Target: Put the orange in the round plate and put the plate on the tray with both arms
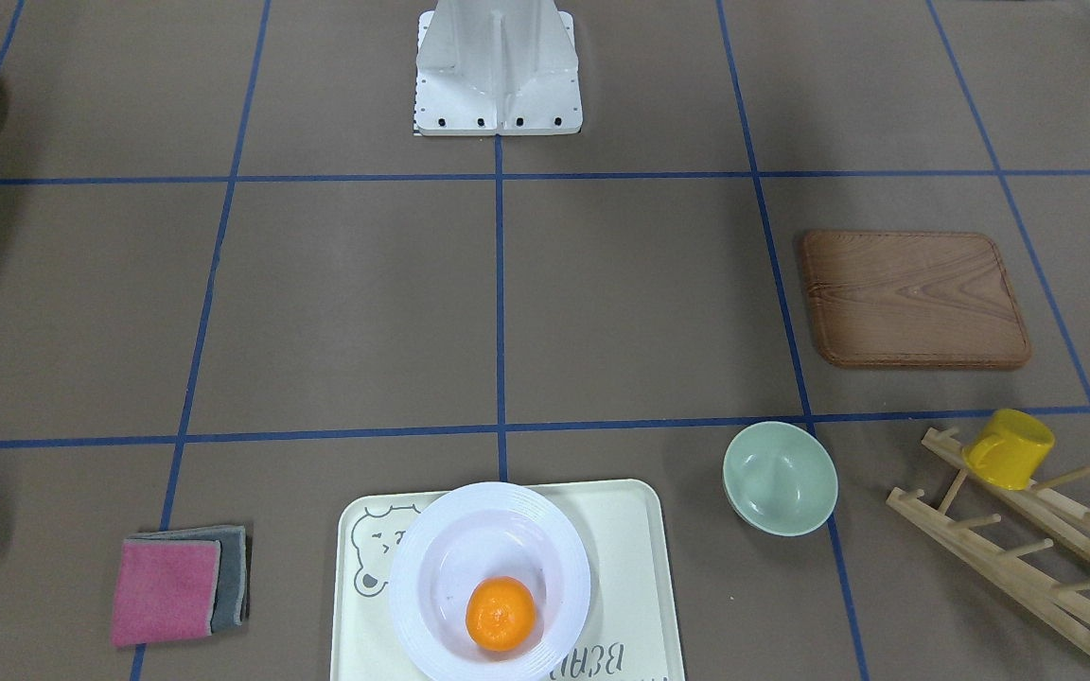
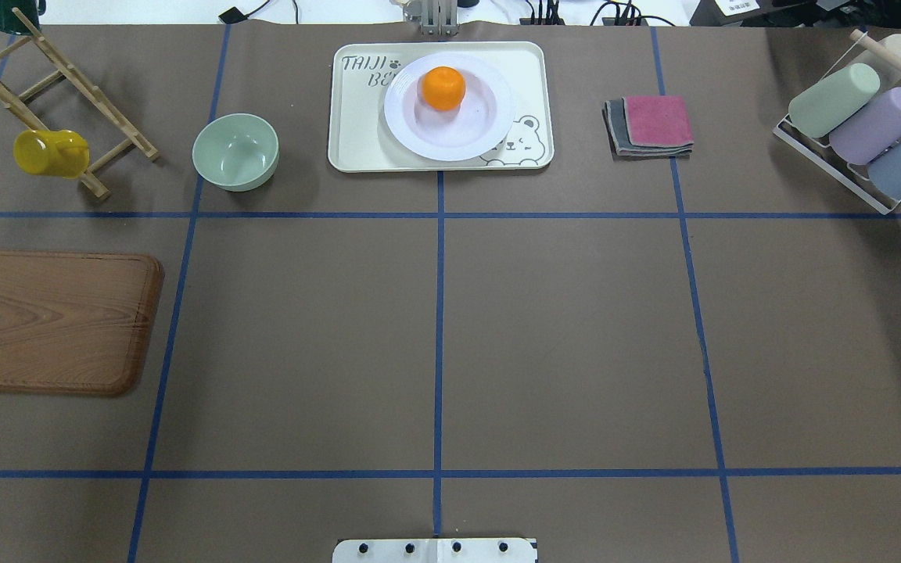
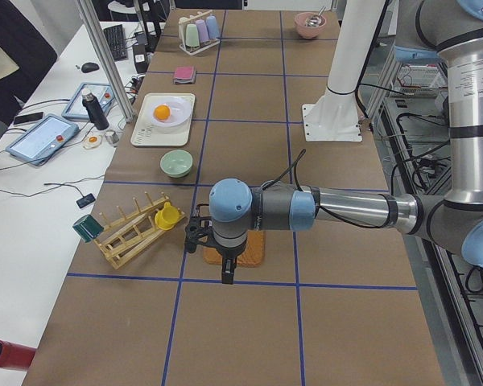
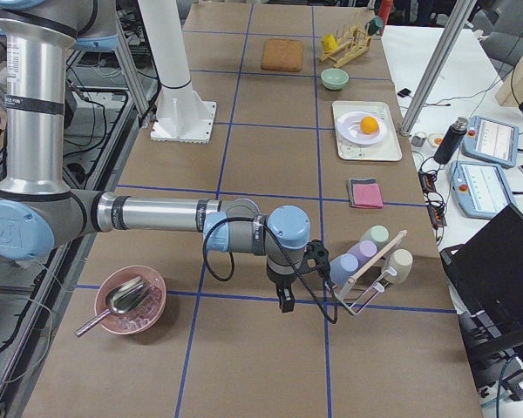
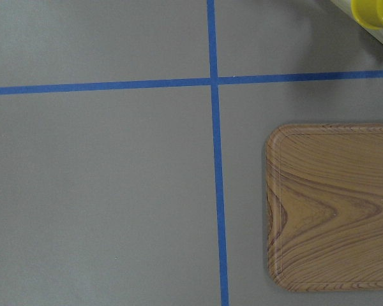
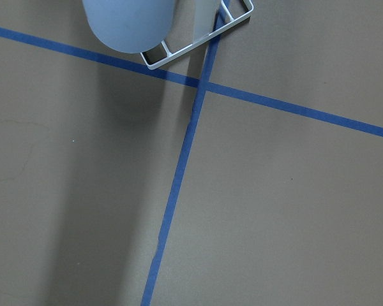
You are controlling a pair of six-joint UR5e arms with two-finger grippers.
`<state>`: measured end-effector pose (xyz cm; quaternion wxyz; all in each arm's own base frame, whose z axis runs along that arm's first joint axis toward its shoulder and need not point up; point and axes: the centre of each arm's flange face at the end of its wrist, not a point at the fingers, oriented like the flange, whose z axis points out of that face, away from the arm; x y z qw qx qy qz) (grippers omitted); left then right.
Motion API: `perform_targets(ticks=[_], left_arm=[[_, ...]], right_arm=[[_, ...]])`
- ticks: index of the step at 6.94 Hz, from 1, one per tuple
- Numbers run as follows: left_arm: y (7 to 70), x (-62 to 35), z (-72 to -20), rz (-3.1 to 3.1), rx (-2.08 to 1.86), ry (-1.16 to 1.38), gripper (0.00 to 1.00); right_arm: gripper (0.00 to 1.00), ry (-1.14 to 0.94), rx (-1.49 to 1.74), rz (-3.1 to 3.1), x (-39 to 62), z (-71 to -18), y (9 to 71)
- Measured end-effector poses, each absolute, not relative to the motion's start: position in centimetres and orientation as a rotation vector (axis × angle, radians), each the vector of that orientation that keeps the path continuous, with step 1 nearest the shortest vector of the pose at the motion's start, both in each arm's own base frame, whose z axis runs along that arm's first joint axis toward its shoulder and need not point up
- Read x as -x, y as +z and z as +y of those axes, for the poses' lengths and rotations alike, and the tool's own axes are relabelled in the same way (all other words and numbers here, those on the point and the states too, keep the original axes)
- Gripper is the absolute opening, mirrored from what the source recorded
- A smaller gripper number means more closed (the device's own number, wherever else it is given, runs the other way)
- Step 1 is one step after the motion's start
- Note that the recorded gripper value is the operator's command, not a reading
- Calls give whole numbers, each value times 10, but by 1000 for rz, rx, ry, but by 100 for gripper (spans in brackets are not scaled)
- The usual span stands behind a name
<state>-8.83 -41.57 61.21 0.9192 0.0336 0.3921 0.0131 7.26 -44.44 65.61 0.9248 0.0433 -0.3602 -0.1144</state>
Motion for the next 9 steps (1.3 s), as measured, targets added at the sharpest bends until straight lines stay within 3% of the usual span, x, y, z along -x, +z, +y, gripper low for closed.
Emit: perform_targets(ticks=[9], left_arm=[[612,88,-416,805,-68,26,99]], right_arm=[[100,-233,-84,-741,-72,-442,658]])
